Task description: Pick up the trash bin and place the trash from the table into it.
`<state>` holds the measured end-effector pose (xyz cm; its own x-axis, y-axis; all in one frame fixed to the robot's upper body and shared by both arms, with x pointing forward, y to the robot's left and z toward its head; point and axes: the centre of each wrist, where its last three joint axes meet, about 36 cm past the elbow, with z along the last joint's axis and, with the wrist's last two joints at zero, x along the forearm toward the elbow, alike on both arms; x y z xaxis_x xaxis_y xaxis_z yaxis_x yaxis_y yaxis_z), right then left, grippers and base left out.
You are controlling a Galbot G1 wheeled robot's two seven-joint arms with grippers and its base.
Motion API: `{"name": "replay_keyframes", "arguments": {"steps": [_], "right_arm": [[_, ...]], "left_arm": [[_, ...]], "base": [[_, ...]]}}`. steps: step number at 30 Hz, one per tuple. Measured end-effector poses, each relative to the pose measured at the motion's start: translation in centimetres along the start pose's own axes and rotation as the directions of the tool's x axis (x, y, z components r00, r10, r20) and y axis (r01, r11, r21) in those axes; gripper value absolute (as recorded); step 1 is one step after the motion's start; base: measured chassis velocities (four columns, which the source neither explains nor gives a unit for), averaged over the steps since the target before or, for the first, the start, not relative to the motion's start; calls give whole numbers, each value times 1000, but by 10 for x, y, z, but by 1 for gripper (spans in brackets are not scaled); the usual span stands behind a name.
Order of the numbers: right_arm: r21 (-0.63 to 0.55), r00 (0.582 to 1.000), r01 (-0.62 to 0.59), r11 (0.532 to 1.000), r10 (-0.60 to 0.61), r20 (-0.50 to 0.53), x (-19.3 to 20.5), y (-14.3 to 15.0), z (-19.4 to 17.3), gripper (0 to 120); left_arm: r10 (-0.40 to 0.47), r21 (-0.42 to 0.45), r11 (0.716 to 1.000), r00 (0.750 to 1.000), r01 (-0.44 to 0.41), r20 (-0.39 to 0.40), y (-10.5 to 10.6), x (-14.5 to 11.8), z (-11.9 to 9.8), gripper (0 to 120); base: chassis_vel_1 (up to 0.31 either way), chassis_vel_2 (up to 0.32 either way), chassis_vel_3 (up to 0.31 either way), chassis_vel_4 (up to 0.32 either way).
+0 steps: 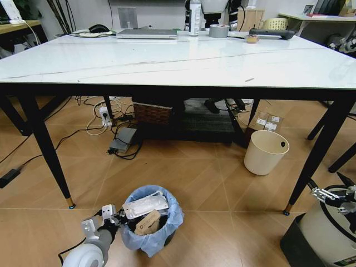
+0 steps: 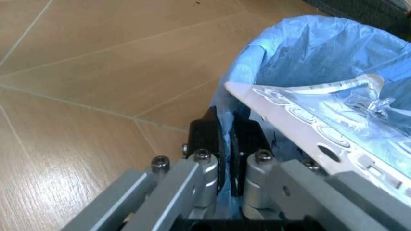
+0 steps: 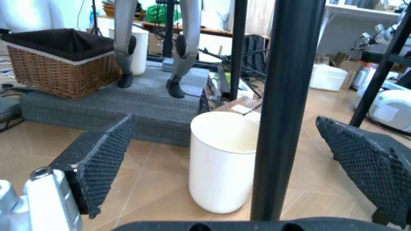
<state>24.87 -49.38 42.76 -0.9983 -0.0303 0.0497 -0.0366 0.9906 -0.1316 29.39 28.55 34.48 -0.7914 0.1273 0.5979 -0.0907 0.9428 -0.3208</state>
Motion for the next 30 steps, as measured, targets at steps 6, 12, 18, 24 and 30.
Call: {"name": "replay_keyframes", "arguments": {"steps": [6,12,18,24,30], "right_arm": [[0,1000,0,1000,0,0,0,0,0,100],[0,1000,0,1000,0,0,0,0,0,100],[0,1000,0,1000,0,0,0,0,0,100],[0,1000,0,1000,0,0,0,0,0,100],[0,1000,0,1000,0,0,0,0,0,100]], "left_arm": [[3,-2,1000,1000,-3,-3,-1,0,1,30],[6,-2,1000,1000,-6,1,-2,0,0,48],[10,-2,1000,1000,-10,6,-3,2,-1,56],[15,-3,1000,1000,-15,8,-5,4,-2,74],[20,-8,1000,1000,-20,7,-5,7,-2,93]], "base": [[0,0,0,0],[0,0,0,0],[0,0,0,0],[0,0,0,0],[0,0,0,0]]}}
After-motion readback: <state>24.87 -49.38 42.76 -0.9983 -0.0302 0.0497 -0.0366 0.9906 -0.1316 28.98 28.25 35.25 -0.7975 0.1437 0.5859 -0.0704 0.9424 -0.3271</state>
